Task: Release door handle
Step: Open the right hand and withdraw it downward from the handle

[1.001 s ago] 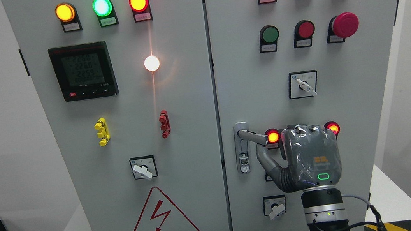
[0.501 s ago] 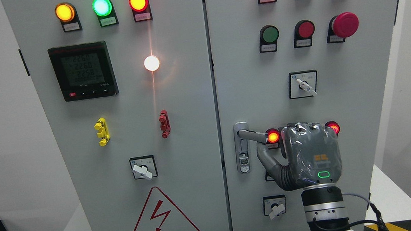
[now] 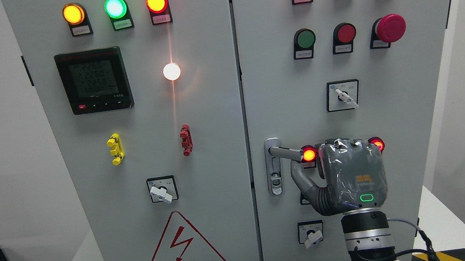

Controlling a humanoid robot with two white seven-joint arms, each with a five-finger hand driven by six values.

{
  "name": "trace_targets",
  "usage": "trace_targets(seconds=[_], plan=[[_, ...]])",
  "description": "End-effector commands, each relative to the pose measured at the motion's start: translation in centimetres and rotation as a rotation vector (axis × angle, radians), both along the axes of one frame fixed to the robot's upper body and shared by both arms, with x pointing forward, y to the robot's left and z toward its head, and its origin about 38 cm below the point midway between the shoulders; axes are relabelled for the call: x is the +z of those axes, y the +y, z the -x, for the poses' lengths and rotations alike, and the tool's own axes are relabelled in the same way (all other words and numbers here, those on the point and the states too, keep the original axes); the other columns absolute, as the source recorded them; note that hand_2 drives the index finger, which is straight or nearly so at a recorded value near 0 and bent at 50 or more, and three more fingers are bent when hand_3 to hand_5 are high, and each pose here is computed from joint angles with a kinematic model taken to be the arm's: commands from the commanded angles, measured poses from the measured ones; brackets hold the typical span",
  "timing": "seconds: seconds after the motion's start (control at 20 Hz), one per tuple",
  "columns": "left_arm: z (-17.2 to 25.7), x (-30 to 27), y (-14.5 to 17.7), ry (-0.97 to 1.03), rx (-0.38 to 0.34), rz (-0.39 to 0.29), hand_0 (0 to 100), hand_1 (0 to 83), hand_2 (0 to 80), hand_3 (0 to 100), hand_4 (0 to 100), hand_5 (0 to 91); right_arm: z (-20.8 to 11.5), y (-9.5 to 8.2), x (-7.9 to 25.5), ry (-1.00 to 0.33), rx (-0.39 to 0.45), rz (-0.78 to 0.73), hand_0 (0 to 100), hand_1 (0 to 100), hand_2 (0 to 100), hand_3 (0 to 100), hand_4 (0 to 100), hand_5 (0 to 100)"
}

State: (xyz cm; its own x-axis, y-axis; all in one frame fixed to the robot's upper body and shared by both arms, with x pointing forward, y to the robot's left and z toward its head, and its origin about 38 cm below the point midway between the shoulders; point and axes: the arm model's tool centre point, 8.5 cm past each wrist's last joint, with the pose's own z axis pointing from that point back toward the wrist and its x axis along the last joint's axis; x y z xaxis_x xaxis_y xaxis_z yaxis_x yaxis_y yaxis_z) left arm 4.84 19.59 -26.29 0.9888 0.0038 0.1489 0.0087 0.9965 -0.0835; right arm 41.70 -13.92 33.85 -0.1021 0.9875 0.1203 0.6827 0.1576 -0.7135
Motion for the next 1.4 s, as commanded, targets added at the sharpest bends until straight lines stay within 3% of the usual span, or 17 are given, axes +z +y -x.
trace_targets(seconds=[0.0, 0.8, 1.15, 1.25, 1.35], plan=[[0.0, 0.0, 0.0, 0.001, 0.000, 0.001, 12, 55.6, 0.0, 0, 0, 0.0, 0.3, -0.1, -0.3, 0.002, 0.002, -0.003, 47, 38, 100, 100, 100, 100], [0.0, 0.0, 0.0, 0.001, 0.000, 0.001, 12, 55.6, 0.0, 0, 0, 0.0, 2.0, -0.4, -2.2, 0.020, 0.026, 0.011, 49, 37, 99, 100, 100, 100], [0.0, 0.0, 0.0, 0.001, 0.000, 0.001, 12, 55.6, 0.0, 0, 0, 0.0, 4.4, -1.0, -3.8, 0.023, 0.054, 0.022, 51, 35, 88, 100, 100, 100], [0.0, 0.0, 0.0, 0.000, 0.000, 0.001, 12, 55.6, 0.0, 0, 0, 0.0, 5.2, -1.5, -4.2, 0.021, 0.063, 0.033, 51, 34, 84, 100, 97, 97], [0.0, 0.0, 0.0, 0.000, 0.000, 0.001, 12, 55.6, 0.0, 0, 0, 0.0, 5.9, -2.0, -4.6, 0.020, 0.066, 0.042, 51, 33, 76, 99, 91, 89]])
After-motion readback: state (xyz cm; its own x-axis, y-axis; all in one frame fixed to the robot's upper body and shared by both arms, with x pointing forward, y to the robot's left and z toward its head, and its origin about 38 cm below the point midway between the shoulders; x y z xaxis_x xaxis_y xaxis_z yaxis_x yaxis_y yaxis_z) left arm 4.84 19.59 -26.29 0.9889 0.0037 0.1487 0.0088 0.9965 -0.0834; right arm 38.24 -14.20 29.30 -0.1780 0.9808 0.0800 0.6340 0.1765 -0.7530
